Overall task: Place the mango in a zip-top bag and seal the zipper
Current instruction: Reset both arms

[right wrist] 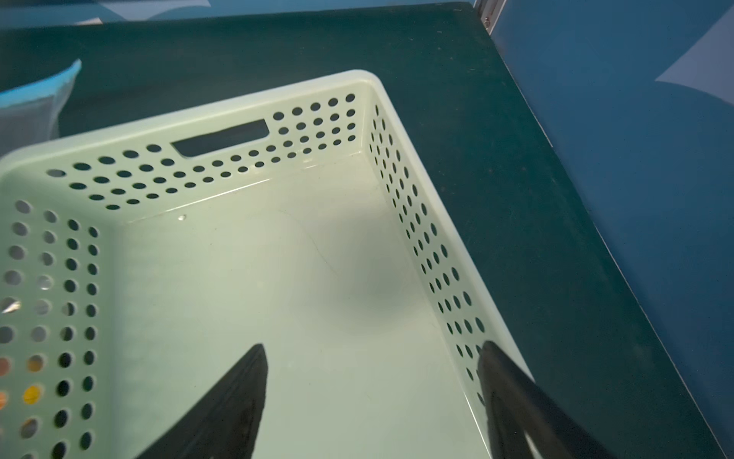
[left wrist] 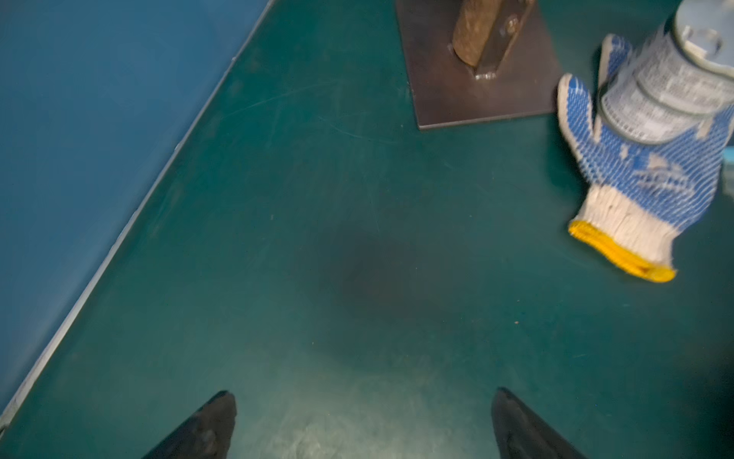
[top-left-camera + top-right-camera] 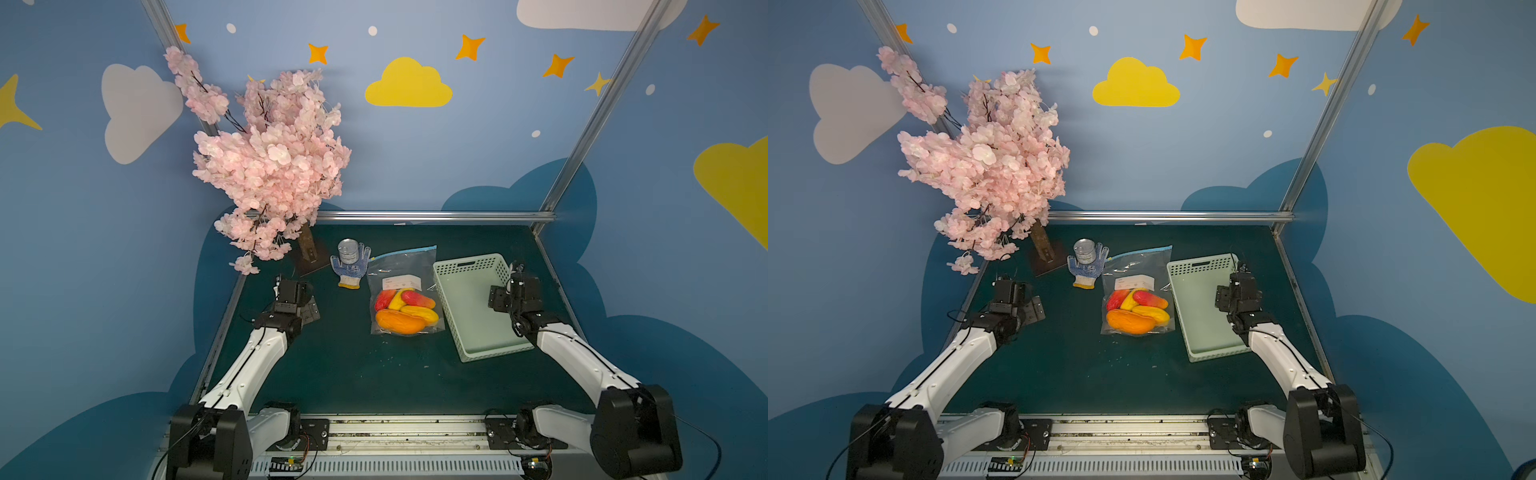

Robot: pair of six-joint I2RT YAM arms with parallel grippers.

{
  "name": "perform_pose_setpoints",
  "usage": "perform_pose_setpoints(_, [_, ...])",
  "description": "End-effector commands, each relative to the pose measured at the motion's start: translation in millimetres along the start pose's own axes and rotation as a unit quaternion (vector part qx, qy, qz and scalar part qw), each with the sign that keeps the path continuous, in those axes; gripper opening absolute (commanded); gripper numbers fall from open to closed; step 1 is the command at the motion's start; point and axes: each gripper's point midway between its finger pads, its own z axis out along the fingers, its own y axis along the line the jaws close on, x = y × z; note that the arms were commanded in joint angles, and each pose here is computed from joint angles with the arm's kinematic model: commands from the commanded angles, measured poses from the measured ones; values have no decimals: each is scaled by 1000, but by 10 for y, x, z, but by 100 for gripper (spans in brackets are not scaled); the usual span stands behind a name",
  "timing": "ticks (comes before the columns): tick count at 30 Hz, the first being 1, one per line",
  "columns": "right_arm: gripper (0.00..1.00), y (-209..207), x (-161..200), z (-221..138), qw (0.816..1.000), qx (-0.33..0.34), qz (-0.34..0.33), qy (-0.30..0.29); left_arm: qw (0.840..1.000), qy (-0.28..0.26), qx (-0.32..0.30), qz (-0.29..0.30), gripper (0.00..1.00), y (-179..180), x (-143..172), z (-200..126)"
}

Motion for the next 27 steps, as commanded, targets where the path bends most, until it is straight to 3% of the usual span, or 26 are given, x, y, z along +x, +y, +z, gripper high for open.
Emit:
perform_pose_setpoints(1, [83, 105, -223, 181, 998, -20, -20, -47, 995, -94, 7, 31, 100, -26, -298, 168])
perform_pose_setpoints(5, [83, 198, -183, 359, 997, -41, -63, -24, 991, -129, 39, 20, 100, -76, -216, 345])
perform_pose_setpoints(7, [83, 221, -178, 402, 995, -54, -76, -41, 988, -139, 55, 32, 100, -162, -268, 385])
perform_pose_setpoints(11, [83, 125, -17, 447, 995, -70, -46, -59, 978, -180, 99, 42, 100, -382, -482, 431])
perform_pose_setpoints(15, [83, 193, 80, 446, 990, -100, -54, -78, 970, -184, 130, 87, 100, -590, -538, 545])
perform_pose_setpoints(21, [83, 199, 156, 442, 989, -104, -54, -95, 963, -224, 130, 73, 100, -549, -406, 592])
perform_pose_setpoints(27, [83, 111, 137, 498, 992, -91, -34, -83, 965, -214, 136, 68, 100, -542, -398, 627])
